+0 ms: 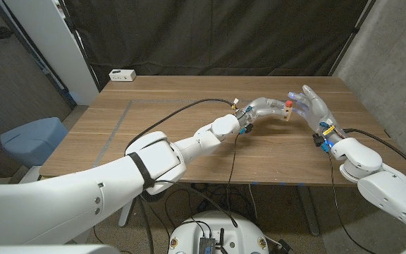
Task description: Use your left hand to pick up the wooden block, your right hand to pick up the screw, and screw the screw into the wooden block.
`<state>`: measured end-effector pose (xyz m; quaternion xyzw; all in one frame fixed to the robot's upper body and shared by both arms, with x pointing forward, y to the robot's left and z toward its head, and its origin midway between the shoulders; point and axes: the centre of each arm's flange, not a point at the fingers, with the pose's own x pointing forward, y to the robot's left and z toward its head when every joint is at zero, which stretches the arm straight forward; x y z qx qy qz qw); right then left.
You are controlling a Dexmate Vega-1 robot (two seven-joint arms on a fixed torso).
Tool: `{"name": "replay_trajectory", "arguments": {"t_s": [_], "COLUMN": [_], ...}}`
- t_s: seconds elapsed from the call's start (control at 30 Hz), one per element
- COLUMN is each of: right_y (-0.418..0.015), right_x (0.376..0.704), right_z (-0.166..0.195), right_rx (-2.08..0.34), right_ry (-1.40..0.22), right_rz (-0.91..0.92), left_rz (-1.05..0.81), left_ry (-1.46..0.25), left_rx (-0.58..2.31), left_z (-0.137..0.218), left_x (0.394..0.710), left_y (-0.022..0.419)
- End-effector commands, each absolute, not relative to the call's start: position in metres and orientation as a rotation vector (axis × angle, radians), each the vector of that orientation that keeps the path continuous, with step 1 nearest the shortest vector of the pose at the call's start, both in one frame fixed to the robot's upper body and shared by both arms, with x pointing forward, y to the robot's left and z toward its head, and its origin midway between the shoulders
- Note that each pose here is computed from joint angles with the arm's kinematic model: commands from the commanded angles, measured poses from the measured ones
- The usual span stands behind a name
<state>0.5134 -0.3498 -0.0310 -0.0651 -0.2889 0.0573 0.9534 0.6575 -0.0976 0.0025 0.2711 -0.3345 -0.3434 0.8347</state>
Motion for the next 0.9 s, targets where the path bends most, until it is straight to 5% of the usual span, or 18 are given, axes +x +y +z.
{"name": "replay_trajectory", "arguments": {"t_s": [0.03,0.9], "right_y": [-0.3513,-0.3498], "right_x": [0.519,0.5225], "right_z": [-0.0341,-0.0355], "right_rx": [-0.132,-0.132], "right_ry": [-0.544,-0.53], "right_rz": [0.116,0.116], "left_rz": [-0.729,-0.721], "left_ry": [-0.705,-0.69], "left_rx": [0.581,0.585], "left_z": [0.0047,0.0064], "left_x": [0.6579,0.6607], "left_y": [-0.0988,-0.0975]}}
